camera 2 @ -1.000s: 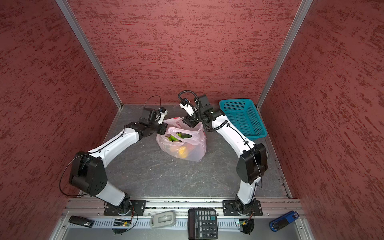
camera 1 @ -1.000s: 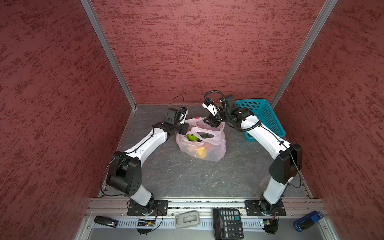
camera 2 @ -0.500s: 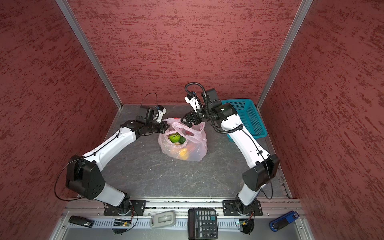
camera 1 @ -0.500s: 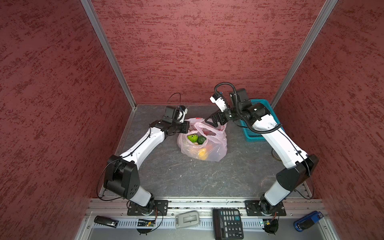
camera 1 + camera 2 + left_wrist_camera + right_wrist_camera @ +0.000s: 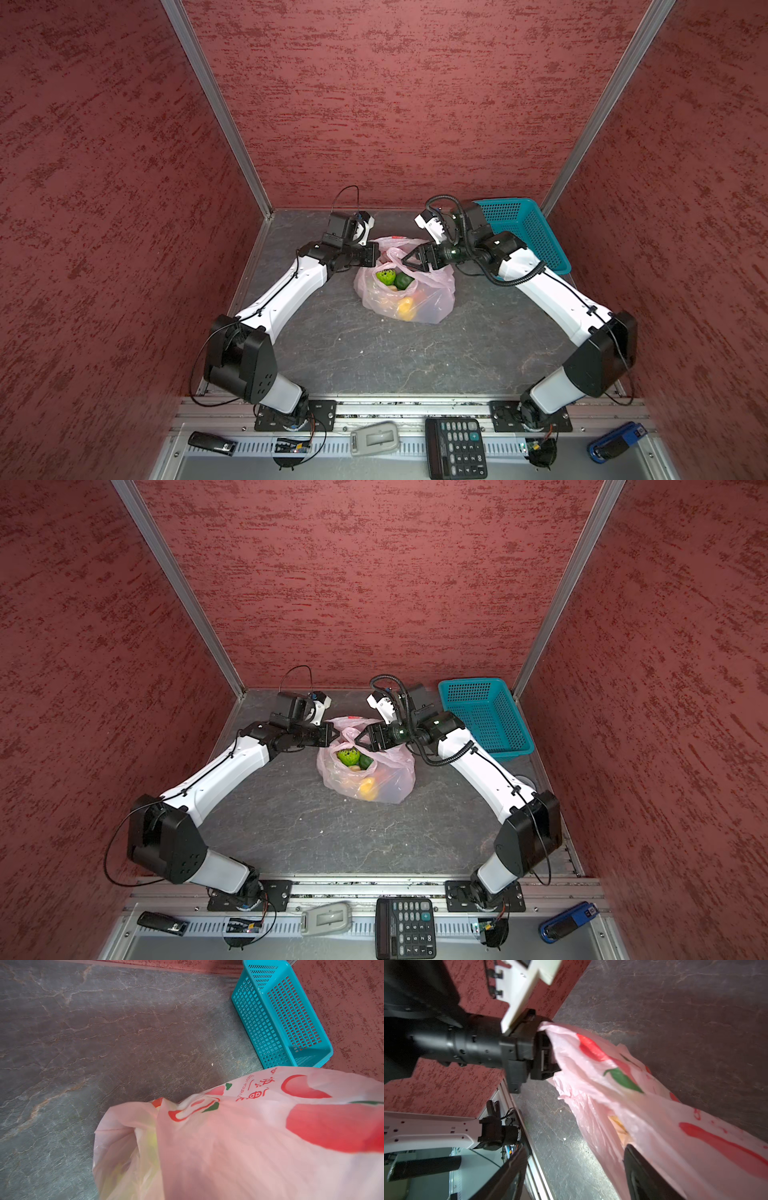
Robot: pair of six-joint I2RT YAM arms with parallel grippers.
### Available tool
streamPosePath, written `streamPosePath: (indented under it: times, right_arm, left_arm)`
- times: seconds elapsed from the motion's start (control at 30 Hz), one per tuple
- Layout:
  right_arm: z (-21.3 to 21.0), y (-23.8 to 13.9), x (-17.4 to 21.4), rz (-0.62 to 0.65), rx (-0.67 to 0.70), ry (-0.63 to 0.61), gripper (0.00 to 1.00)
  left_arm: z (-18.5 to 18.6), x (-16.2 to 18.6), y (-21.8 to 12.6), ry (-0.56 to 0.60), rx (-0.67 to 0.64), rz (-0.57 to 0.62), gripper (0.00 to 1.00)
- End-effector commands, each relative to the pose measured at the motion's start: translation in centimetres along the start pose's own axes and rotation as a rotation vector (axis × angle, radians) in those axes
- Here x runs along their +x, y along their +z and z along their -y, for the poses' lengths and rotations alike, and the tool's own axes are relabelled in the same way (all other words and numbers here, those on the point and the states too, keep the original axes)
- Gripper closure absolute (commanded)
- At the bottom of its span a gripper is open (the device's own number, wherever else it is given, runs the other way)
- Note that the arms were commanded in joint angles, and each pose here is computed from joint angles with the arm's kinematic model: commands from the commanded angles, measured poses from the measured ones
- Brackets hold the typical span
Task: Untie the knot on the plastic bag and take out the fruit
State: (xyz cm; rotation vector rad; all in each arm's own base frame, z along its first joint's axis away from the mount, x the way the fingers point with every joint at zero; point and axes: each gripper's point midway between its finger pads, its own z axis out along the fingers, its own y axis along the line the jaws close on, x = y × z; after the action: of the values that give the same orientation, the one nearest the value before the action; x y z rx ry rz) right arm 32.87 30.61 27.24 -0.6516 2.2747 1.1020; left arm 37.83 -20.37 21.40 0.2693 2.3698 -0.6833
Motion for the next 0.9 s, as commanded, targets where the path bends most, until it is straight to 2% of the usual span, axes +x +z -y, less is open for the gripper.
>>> streamPosePath:
  times: [0.0,0.1,0.27,0.37,0.57,0.63,0.77,0.87]
  right_arm:
    - [1.9,1.6,-1.0,0.056,0.038,0.023,0.28]
    - [5.1,3.3,3.2,-0.049,0.114,0.085,0.32]
    - [11.5,3.2,10.3,-0.193,0.390,0.155,0.36]
    - [14.0,1.9,12.3,-0.255,0.545,0.193,0.41]
    - [15.2,-2.3,13.7,-0.338,0.765,0.252,0.42]
    - [14.7,-2.9,13.5,-0.351,0.764,0.232,0.40]
    - [9.9,-3.1,9.7,-0.278,0.564,0.178,0.22]
    - [6.3,-3.4,7.3,-0.259,0.434,0.166,0.14]
  left_arm:
    - [0.4,-0.1,-0.9,0.007,0.011,0.022,1.00]
    - [0.0,0.0,-1.1,0.002,0.000,0.031,1.00]
    - [-0.6,0.3,-1.2,-0.012,-0.001,0.040,1.00]
    - [-1.0,0.4,-1.2,-0.021,-0.006,0.043,1.00]
    - [-2.4,0.4,-1.6,-0.042,-0.039,0.046,1.00]
    - [-2.3,0.4,-1.7,-0.045,-0.030,0.051,1.00]
    - [-0.6,0.0,-1.8,-0.024,0.027,0.066,1.00]
    - [0.3,-0.2,-1.7,-0.013,0.042,0.067,1.00]
